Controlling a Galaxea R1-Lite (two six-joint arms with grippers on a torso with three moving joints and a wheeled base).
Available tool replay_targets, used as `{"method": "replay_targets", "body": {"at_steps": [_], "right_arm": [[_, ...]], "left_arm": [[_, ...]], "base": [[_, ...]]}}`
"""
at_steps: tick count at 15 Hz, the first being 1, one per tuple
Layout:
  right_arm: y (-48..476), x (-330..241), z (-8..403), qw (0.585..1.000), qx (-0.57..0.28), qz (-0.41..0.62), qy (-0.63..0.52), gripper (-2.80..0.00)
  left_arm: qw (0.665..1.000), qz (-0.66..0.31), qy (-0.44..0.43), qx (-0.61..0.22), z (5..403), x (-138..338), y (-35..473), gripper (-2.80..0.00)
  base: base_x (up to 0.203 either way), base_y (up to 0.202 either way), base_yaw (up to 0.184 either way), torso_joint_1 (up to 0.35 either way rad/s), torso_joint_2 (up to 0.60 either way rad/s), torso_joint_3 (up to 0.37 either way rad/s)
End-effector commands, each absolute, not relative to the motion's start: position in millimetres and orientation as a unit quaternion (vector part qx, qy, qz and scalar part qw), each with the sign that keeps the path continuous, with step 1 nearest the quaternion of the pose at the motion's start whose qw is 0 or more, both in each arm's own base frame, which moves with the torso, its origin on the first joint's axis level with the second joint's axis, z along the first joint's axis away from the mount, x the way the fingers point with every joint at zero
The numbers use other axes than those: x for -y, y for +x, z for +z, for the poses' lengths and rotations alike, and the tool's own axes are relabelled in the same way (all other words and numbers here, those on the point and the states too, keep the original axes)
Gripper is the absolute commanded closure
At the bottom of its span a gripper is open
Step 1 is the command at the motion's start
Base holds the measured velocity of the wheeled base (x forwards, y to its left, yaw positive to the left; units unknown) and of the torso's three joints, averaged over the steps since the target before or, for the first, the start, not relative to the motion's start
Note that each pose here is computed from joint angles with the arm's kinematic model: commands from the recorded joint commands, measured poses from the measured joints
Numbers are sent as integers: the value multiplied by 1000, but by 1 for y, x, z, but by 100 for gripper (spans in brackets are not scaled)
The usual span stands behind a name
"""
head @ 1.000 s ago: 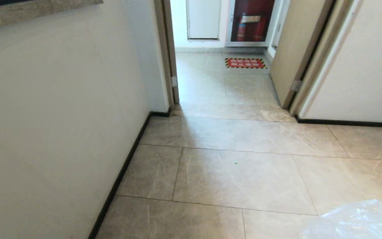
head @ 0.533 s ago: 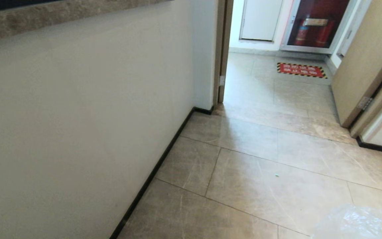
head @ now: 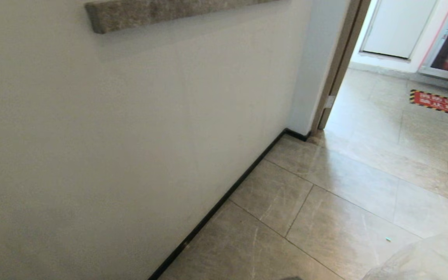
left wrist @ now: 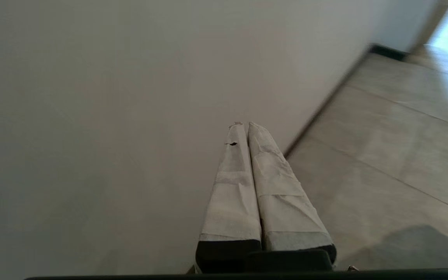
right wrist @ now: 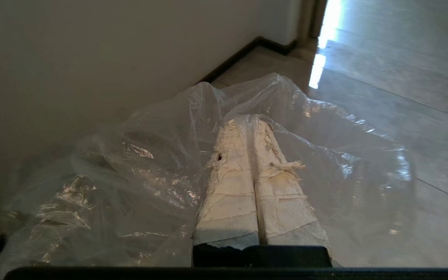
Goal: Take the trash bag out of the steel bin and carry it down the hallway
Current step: Put the trash bag at the door
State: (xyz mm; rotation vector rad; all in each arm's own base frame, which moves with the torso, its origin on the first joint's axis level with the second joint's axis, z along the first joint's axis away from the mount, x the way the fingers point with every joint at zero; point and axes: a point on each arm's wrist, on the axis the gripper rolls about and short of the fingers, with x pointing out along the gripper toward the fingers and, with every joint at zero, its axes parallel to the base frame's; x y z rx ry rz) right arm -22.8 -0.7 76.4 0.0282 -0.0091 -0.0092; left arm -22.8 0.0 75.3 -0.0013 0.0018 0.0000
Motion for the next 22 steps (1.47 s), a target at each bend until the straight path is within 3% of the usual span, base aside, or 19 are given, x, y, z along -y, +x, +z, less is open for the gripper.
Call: {"method": "replay_targets", "body": {"at_steps": [1,4,22], "right_arm": [[-23,1,76,1000,3,-4,12,0],[-23,1,76,1000,2,-5,13,0],[-23,1,76,1000,2,-5,12,0]], "left_arm": [[1000,0,-1,-1,75,0,-23,0],[1000,0,-1,-1,75,0,-23,0],[1000,0,1,-1,75,0,-23,0]], "base": [[0,-10,165,6,6,3],[1,-5,99,1,3,5],[0,0,0,0,0,0]]}}
